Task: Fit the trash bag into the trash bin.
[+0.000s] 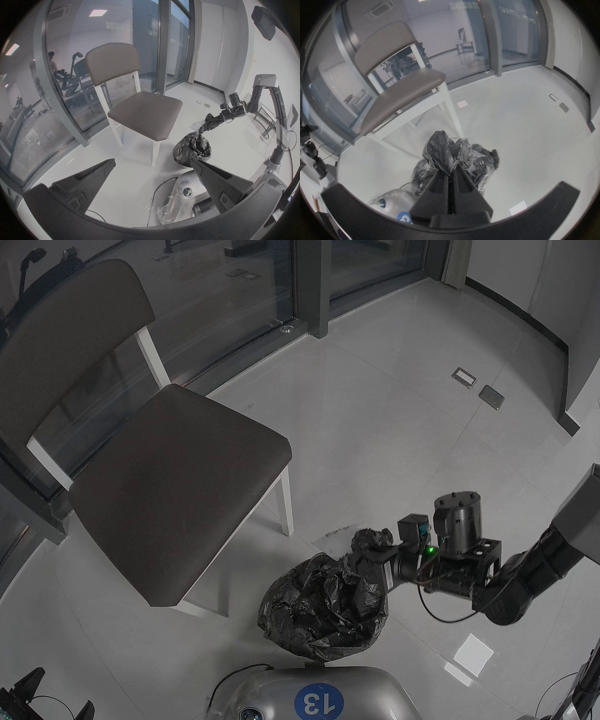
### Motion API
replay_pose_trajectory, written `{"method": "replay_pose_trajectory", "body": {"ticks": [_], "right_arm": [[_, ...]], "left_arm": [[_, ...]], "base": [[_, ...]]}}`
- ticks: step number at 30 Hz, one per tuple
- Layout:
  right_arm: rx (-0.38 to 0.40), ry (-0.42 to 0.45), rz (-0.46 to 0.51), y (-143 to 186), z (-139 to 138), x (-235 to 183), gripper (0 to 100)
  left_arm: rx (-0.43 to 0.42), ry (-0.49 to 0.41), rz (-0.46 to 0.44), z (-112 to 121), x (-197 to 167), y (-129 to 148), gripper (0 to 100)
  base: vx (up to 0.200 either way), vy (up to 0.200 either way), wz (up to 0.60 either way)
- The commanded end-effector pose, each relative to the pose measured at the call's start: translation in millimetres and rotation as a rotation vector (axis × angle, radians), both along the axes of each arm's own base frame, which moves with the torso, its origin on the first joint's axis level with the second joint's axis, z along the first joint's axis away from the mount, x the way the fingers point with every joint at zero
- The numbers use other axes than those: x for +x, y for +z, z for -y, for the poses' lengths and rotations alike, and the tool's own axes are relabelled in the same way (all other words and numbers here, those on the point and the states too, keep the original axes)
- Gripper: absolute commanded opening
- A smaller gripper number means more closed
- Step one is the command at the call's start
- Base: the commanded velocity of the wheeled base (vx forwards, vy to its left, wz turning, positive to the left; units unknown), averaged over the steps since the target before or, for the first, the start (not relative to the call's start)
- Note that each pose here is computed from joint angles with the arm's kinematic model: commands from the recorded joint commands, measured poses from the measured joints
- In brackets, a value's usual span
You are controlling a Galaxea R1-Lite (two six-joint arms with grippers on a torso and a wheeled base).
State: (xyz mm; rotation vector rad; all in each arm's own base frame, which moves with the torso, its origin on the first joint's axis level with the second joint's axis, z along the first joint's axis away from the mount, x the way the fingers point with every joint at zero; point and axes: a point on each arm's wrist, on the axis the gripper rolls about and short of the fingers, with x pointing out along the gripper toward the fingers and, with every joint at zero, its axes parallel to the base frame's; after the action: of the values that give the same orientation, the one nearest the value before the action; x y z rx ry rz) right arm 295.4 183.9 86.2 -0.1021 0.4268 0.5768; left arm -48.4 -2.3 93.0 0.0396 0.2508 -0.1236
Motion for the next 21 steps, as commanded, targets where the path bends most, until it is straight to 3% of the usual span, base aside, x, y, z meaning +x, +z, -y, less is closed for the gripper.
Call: {"method": "replay_pose_trajectory", "body": {"ticks": [1,10,21], "right_arm": [[-0.005,0.077,-0.036,2,-4,-35,0],[-0.025,0.202,-0.103,-11,-26,-69,0],[-0.104,0.191,-0.203,-48,-25,-68,0]], "left_arm": [[-0.003,-0.010,0.010,0,-1,-1,100],[-0.003,-0.010,0.012,0,-1,-1,100],[-0.001,-0.008,0.011,0,-1,-1,100]], "base": [[0.000,0.000,0.00],[0.000,0.000,0.00],[0.000,0.000,0.00]]}}
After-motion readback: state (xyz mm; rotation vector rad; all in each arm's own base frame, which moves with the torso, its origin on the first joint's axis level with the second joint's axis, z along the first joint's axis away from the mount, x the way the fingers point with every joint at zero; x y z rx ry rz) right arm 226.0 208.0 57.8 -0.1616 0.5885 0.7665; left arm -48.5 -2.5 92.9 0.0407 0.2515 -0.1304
